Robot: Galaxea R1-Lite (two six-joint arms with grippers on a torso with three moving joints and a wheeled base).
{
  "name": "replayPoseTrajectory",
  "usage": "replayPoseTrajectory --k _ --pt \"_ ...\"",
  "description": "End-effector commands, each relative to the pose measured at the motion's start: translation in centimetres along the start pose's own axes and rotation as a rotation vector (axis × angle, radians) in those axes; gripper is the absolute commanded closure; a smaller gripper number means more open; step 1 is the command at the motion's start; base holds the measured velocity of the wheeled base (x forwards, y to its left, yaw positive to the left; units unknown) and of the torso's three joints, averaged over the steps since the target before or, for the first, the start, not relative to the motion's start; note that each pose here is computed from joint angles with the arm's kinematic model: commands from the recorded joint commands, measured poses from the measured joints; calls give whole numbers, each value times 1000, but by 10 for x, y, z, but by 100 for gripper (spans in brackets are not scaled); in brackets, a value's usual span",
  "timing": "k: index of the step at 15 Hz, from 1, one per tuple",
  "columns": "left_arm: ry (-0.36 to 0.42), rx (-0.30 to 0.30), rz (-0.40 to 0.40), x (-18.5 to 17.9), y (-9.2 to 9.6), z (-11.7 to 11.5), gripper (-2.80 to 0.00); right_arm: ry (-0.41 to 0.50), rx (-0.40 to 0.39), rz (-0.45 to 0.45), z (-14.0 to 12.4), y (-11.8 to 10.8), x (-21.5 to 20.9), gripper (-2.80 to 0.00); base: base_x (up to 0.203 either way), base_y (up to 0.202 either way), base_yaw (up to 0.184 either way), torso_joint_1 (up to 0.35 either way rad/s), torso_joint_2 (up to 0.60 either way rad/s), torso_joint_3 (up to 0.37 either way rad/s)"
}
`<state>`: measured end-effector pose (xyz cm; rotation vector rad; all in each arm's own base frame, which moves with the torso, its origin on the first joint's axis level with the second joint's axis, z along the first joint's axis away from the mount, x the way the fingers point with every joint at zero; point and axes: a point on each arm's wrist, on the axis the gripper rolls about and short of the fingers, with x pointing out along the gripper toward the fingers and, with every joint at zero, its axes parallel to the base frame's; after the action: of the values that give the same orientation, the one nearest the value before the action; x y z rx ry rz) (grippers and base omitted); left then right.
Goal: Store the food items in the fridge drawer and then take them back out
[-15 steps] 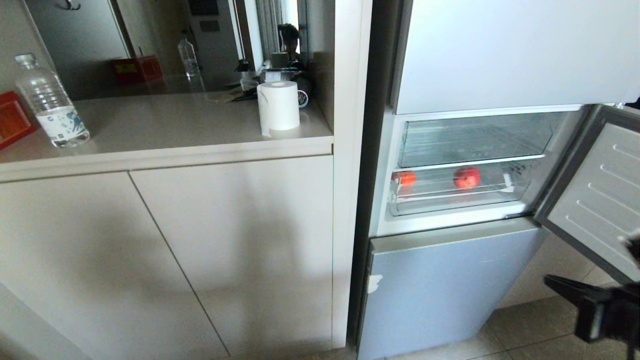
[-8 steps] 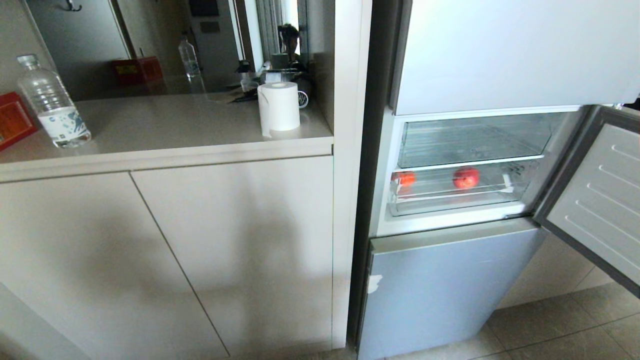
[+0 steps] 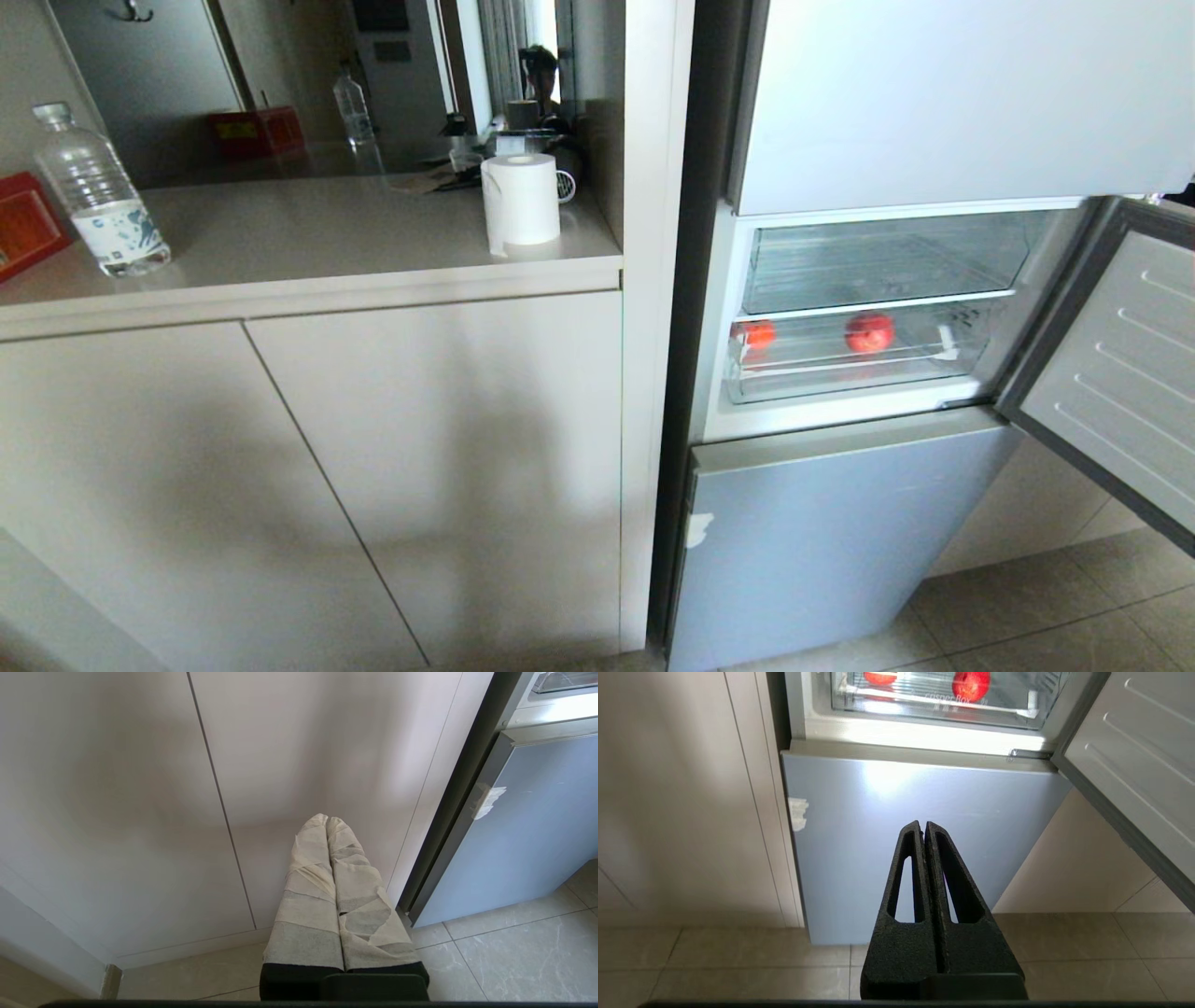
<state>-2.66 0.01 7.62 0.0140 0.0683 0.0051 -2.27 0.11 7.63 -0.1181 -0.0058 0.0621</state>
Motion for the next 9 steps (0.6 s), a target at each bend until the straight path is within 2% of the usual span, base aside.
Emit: replayPoseTrajectory --k 1,6,9 --pt "2 0 1 0 0 0 0 1 17 -1 -1 0 0 0 0 0 0 0 0 0" --pt "2 0 1 0 0 0 0 2 44 -12 -1 0 0 0 0 0 0 0 0 0" --pt "2 0 1 0 0 0 0 0 43 -12 -1 0 0 0 -3 4 -125 1 -1 7"
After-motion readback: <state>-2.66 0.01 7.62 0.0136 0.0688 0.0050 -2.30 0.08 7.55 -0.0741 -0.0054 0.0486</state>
